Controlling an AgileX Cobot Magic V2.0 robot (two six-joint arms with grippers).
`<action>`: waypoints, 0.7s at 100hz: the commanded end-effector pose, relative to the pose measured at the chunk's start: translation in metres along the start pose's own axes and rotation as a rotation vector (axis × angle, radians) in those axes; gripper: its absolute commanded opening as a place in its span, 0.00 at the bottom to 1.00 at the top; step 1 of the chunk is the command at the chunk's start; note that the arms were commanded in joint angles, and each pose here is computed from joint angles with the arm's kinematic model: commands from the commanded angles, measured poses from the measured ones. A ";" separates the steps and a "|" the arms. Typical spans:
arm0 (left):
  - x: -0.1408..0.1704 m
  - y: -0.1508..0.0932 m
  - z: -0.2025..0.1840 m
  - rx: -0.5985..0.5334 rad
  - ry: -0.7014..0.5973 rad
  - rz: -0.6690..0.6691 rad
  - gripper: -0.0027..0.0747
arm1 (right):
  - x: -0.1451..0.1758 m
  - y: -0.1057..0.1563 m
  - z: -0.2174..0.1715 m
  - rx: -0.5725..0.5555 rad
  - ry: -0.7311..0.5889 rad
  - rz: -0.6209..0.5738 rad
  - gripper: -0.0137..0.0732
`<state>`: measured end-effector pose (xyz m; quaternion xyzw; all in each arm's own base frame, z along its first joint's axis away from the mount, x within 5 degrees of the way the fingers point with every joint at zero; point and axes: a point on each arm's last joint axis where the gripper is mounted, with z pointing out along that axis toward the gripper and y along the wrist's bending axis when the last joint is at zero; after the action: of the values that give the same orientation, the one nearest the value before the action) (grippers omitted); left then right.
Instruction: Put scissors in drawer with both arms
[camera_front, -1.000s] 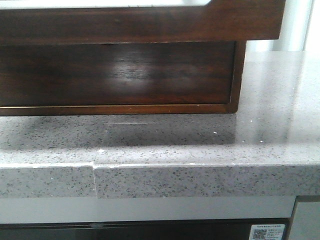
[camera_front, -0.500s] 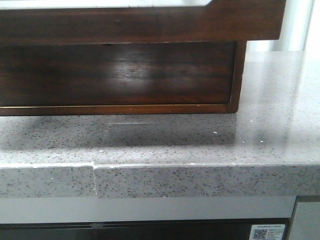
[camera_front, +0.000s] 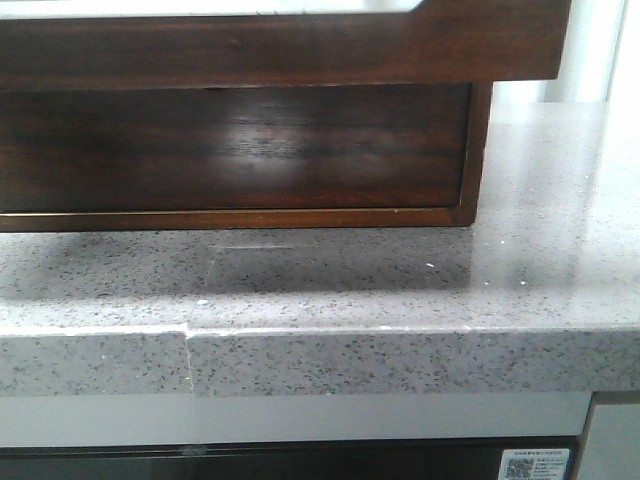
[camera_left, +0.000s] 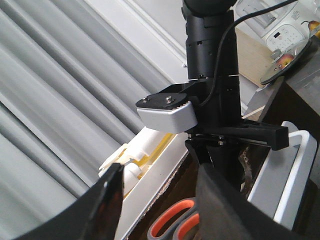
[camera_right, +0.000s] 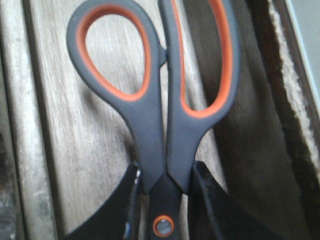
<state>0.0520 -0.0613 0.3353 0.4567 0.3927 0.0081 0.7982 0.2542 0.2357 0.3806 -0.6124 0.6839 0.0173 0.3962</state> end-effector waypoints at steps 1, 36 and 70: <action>-0.009 0.006 0.002 -0.010 -0.056 -0.043 0.44 | -0.012 -0.010 -0.019 0.082 -0.093 0.010 0.13; -0.009 0.006 0.002 -0.010 -0.056 -0.043 0.44 | -0.012 -0.011 -0.019 0.091 -0.103 0.012 0.47; -0.009 0.006 0.002 -0.010 -0.056 -0.043 0.44 | -0.014 -0.011 -0.031 0.105 -0.123 0.018 0.44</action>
<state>0.0520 -0.0613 0.3353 0.4563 0.3930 0.0075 0.7983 0.2554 0.2361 0.3832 -0.6066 0.6812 0.0159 0.4095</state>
